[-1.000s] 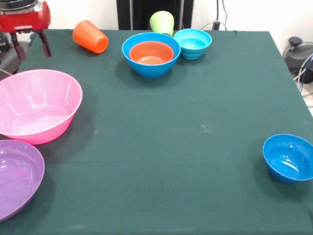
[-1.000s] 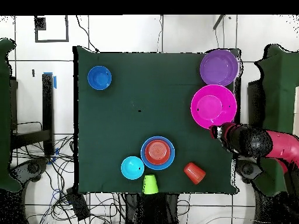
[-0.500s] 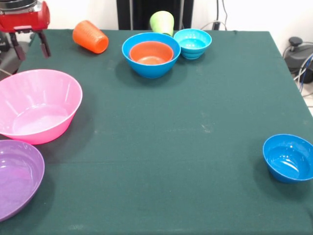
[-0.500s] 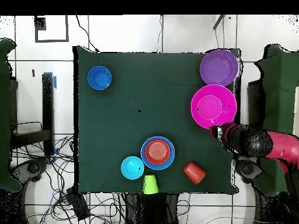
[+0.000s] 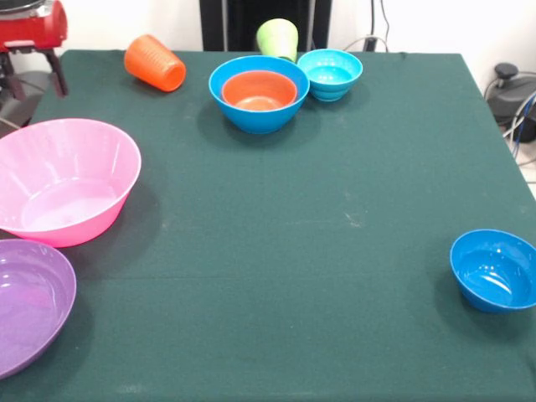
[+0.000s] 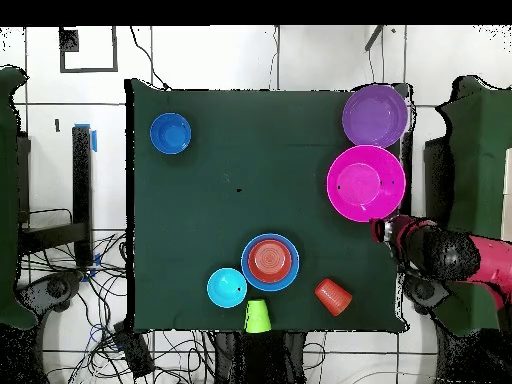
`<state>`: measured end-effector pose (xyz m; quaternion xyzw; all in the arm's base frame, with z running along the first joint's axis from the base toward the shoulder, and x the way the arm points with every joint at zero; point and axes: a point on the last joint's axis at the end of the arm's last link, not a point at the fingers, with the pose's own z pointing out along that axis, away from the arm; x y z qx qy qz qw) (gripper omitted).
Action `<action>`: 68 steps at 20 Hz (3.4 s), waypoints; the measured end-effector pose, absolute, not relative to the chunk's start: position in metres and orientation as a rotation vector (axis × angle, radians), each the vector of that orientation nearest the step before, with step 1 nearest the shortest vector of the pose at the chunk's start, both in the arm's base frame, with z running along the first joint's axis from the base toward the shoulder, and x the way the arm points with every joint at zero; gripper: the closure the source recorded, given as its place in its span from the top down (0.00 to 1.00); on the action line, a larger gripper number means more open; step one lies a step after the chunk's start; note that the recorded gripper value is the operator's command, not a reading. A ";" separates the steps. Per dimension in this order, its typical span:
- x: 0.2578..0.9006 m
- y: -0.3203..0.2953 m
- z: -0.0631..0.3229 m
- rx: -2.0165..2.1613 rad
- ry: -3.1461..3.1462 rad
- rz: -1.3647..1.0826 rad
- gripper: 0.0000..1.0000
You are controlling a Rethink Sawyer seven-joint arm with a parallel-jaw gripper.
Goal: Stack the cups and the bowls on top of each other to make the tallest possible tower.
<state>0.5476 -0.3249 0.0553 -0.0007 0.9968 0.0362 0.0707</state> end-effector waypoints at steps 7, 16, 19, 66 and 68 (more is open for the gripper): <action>0.527 -0.349 0.047 0.051 2.998 0.103 1.00; 0.546 -0.327 0.020 0.009 2.997 0.150 1.00; 0.564 -0.315 0.016 -0.020 2.993 0.149 1.00; 0.542 -0.338 -0.012 0.065 2.976 0.194 1.00; 0.543 -0.340 -0.012 0.071 2.963 0.189 1.00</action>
